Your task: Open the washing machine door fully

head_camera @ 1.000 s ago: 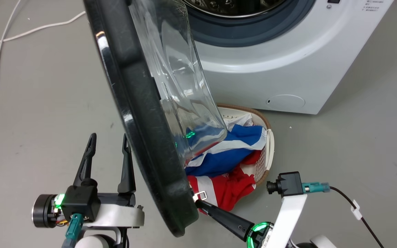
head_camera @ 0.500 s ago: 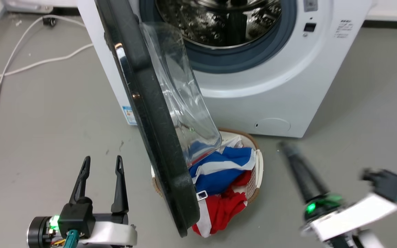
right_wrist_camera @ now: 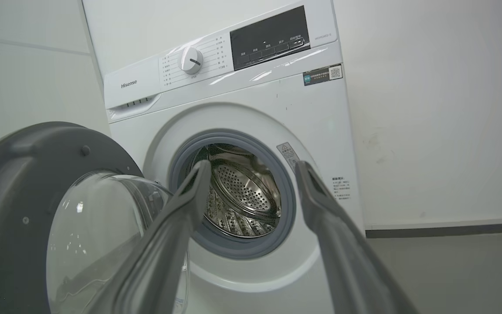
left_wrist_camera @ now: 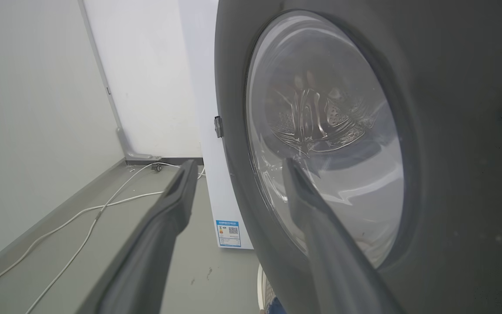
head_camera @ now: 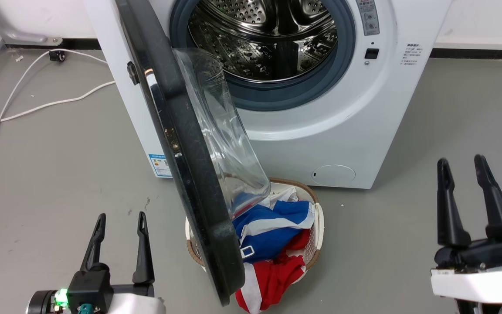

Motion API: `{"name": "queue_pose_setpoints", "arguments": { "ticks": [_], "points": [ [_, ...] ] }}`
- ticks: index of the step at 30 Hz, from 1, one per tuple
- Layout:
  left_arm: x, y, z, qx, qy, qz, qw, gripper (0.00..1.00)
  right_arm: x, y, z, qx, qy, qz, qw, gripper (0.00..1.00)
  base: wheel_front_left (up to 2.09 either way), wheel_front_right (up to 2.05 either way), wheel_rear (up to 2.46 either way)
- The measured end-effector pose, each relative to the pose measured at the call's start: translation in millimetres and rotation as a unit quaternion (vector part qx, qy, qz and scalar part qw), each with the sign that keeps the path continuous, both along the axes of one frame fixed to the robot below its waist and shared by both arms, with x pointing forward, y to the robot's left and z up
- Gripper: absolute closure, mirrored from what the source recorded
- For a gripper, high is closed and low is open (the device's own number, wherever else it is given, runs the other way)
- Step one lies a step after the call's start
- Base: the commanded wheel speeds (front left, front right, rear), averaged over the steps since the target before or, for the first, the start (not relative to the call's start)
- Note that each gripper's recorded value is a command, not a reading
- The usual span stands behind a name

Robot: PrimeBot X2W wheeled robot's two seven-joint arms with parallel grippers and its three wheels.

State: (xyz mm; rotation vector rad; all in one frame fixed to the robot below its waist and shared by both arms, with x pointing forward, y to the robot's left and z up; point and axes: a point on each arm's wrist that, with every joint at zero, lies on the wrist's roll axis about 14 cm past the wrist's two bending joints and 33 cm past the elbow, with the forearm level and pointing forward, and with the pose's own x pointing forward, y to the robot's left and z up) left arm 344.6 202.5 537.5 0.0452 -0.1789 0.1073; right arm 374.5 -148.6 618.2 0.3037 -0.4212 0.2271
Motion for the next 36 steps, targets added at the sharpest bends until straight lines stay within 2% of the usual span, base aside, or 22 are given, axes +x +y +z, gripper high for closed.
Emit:
{"name": "queue_pose_setpoints", "arguments": {
  "ticks": [2, 6, 12, 17, 29, 30, 31, 36],
  "points": [
    [-1, 0, 0, 0.0, 0.001, 0.001, 1.0, 0.0, -3, -2, -5, -0.049, 0.002, -0.019, 0.999, 0.0, 0.0, 0.0, 0.0],
    [-2, 1, -1, 0.0, 0.001, 0.001, 1.0, 0.0, -8, -5, -26, -0.101, 0.029, -0.043, 0.994, 0.0, 0.0, 0.0, 0.0],
    [-4, 1, -1, 0.0, 0.001, 0.002, 1.0, 0.0, -16, -12, -70, -0.129, 0.096, -0.057, 0.985, 0.0, 0.0, 0.0, 0.0],
    [-6, 1, -2, 0.0, 0.004, 0.002, 1.0, 0.0, -24, -19, -99, -0.122, 0.143, -0.061, 0.98, 0.0, 0.0, 0.0, 0.0],
    [-11, 4, -7, -0.006, 0.01, 0.007, 1.0, 0.0, -33, -21, -109, -0.101, 0.162, -0.059, 0.98, 0.0, 0.0, 0.0, 0.0],
    [-11, 5, -9, -0.011, 0.012, 0.009, 1.0, 0.66, -33, -20, -109, -0.1, 0.162, -0.058, 0.98, 0.0, 0.0, 0.0, 0.0],
    [-12, 7, -8, -0.011, 0.011, 0.012, 1.0, 1.0, -33, -20, -109, -0.1, 0.162, -0.058, 0.98, 0.0, 0.0, 0.0, 0.0],
    [-12, 8, -6, -0.013, 0.007, 0.013, 1.0, 1.0, -34, -18, -108, -0.1, 0.159, -0.056, 0.981, 0.0, 0.0, 0.0, 0.0]
  ]
}}
